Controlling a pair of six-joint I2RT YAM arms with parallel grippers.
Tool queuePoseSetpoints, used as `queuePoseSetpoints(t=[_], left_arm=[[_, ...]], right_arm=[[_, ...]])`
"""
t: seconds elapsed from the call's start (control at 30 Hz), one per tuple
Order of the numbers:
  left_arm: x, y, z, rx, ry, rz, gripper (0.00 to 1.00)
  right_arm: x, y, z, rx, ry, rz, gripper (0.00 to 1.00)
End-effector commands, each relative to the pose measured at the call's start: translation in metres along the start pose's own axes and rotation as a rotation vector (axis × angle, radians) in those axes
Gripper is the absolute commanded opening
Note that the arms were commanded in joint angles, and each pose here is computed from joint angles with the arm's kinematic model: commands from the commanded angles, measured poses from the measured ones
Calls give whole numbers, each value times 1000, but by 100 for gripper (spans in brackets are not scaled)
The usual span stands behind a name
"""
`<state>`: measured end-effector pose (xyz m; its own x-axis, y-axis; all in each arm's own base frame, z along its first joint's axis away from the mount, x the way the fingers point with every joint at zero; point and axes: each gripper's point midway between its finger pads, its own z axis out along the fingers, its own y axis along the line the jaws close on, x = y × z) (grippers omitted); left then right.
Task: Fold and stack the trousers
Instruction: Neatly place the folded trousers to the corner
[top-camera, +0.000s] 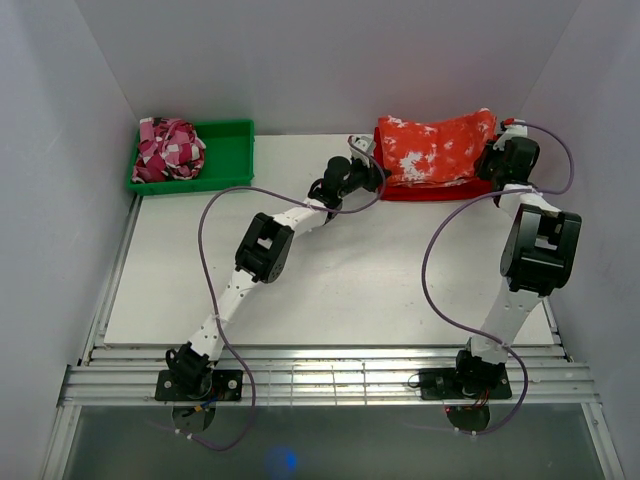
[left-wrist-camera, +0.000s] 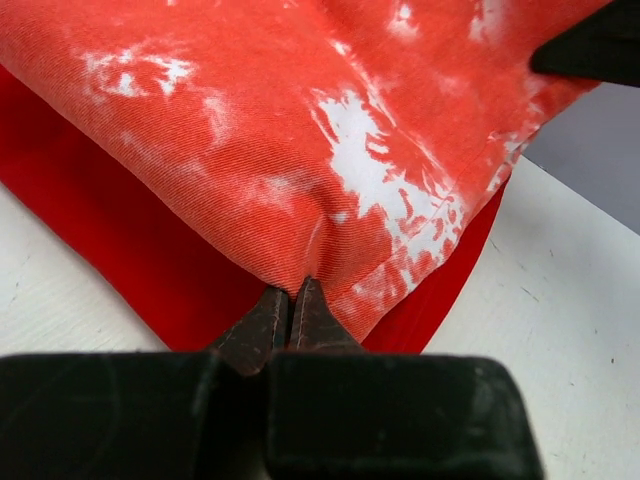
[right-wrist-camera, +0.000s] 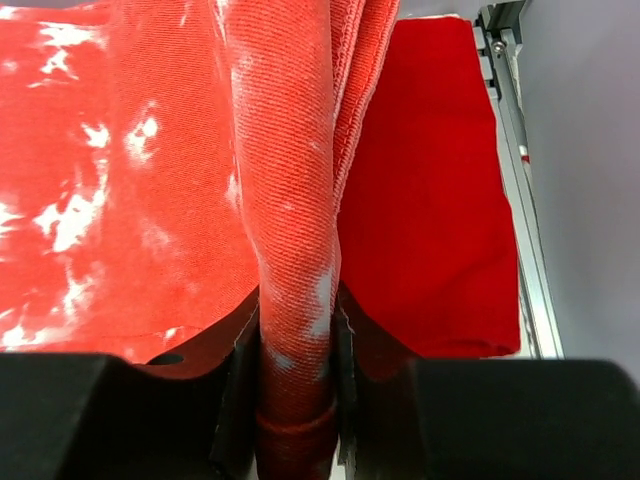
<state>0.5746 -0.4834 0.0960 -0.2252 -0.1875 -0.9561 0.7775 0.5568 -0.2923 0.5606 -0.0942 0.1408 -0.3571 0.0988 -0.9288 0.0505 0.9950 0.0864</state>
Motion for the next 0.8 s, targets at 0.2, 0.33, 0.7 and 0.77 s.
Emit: queuePoseSetpoints(t=[0.2, 0.33, 0.7, 0.77], left_arm=[[-43, 12, -4, -34, -134, 160, 0], [-20, 34, -7, -75, -100, 159, 0], [-33, 30, -32, -99, -35, 163, 98], [-63, 21, -44, -88, -47, 168, 98]], right_arm=[[-62, -42, 24, 109, -233, -90, 8], [-45, -50, 31, 141, -202, -112, 8], [-28, -60, 54, 162, -116, -105, 74], [-38, -66, 46, 205, -112, -97, 89]])
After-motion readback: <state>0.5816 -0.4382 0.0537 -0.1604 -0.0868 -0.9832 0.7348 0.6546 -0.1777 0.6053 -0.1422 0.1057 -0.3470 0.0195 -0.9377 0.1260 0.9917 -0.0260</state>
